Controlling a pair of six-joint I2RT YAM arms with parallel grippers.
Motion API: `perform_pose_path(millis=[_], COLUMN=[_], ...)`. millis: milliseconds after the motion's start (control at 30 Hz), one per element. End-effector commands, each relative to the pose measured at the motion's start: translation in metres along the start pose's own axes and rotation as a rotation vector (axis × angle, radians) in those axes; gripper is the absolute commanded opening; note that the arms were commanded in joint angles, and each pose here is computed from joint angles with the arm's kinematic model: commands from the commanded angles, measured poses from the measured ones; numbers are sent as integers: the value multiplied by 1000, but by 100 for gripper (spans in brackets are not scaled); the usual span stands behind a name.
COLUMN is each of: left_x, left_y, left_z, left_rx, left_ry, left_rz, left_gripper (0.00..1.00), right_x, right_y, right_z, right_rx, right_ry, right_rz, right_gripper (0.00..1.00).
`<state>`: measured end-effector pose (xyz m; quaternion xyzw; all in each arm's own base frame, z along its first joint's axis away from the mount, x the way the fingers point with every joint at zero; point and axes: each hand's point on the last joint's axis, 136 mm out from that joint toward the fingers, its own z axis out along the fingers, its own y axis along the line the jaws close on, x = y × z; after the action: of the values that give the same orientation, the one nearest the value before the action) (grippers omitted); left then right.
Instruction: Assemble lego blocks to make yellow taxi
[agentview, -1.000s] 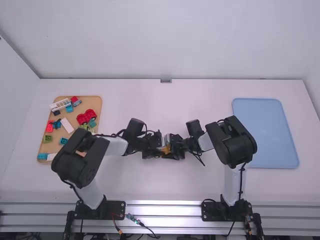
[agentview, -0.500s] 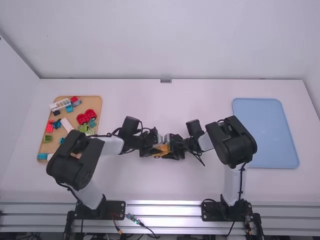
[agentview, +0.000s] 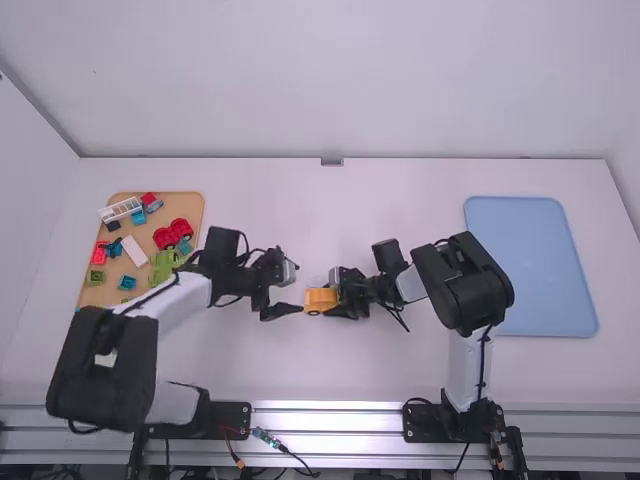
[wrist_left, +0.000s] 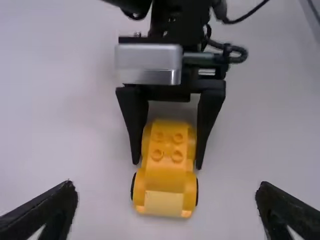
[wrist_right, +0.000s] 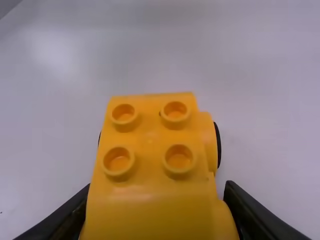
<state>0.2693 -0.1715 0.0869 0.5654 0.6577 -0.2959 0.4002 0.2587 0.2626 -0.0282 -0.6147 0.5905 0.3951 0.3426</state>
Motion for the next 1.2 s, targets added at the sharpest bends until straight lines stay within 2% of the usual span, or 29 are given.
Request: perform_pose_path(millis=[0, 167, 200, 233, 333, 367, 633, 733, 800, 833, 867, 900, 933, 1000, 1033, 1167], left_x=[-14, -24, -24, -24, -20, -18, -10, -10, -10, -10, -10, -10, -10, -10, -8, -8], left_y=[-2, 0, -1, -1, 0, 0, -1, -2, -3, -2, -2, -2, -2, -2, -1, -3], left_z=[-16, -38, -42, -43, -52, -53, -57, -55, -55, -55, -55, -55, -55, -55, -56, -53], left_rx=[-21, -82, -91, -93, -117, -120, -139, -134, -134, -135, -135, -135, -135, -137, -142, -133], left_ry=[-58, -96, -112, -116, -137, -144, -155, -156, -156, -156, -156, -156, -156, -155, -151, -150], left_rz=[90, 104, 113, 114, 95, 86, 69, 74, 71, 71, 71, 71, 71, 70, 66, 69], left_gripper=[99, 99, 99, 99, 99, 99, 99, 99, 99, 99, 99, 99, 99, 99, 99, 99], right_x=[23, 15, 14, 13, 15, 15, 10, 9, 7, 6, 5, 5, 6, 5, 5, 4], right_y=[2, 1, 1, 1, 3, 3, -4, -1, 0, 0, 0, -1, -1, -1, -2, -6], right_z=[2, 3, 4, 4, 9, 10, 17, 20, 23, 23, 23, 23, 22, 23, 22, 18], right_rx=[28, 22, 19, 19, 23, 21, 58, 50, 46, 46, 47, 48, 51, 50, 52, 69], right_ry=[87, 52, 48, 48, 73, 78, 86, 88, 85, 84, 82, 81, 81, 81, 80, 74], right_rz=[61, 62, 55, 51, 40, 36, 40, 35, 23, 21, 18, 17, 17, 21, 31, 47], right_gripper=[21, 41, 54, 58, 99, 99, 100, 96, 84, 83, 73, 69, 61, 38, 31, 29])
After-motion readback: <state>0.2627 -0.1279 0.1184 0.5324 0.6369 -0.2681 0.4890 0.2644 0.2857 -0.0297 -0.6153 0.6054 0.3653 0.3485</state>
